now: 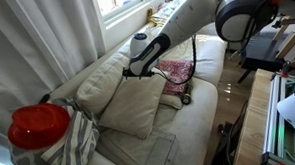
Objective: Pick up the white pillow from the red patterned blanket and put it on the left side of the couch
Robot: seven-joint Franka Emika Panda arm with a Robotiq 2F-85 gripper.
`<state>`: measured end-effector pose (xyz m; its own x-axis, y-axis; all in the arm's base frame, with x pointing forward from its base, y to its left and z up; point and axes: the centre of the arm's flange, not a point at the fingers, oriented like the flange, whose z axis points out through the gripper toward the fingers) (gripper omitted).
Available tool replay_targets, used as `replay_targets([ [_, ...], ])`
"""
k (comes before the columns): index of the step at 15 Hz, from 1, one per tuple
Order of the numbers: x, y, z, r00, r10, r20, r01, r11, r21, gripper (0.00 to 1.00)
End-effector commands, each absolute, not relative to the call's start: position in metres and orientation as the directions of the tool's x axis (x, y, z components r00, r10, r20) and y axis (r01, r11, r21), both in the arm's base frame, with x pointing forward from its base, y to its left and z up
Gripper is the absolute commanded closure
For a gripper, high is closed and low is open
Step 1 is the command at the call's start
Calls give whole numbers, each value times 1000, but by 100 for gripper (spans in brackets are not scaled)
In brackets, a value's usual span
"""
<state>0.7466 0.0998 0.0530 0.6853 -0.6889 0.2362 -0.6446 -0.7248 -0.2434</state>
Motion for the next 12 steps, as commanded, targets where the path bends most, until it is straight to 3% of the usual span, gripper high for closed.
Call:
replay_targets([
  [1, 779, 98, 16, 622, -714, 321, -680, -696, -230, 0],
  [9, 797, 93, -10, 495, -779, 385, -713, -618, -331, 0],
  [10, 796, 91, -16, 492, -781, 384, -721, -613, -323, 21],
  [12, 793, 88, -24, 485, -781, 395, -742, -606, -287, 32],
])
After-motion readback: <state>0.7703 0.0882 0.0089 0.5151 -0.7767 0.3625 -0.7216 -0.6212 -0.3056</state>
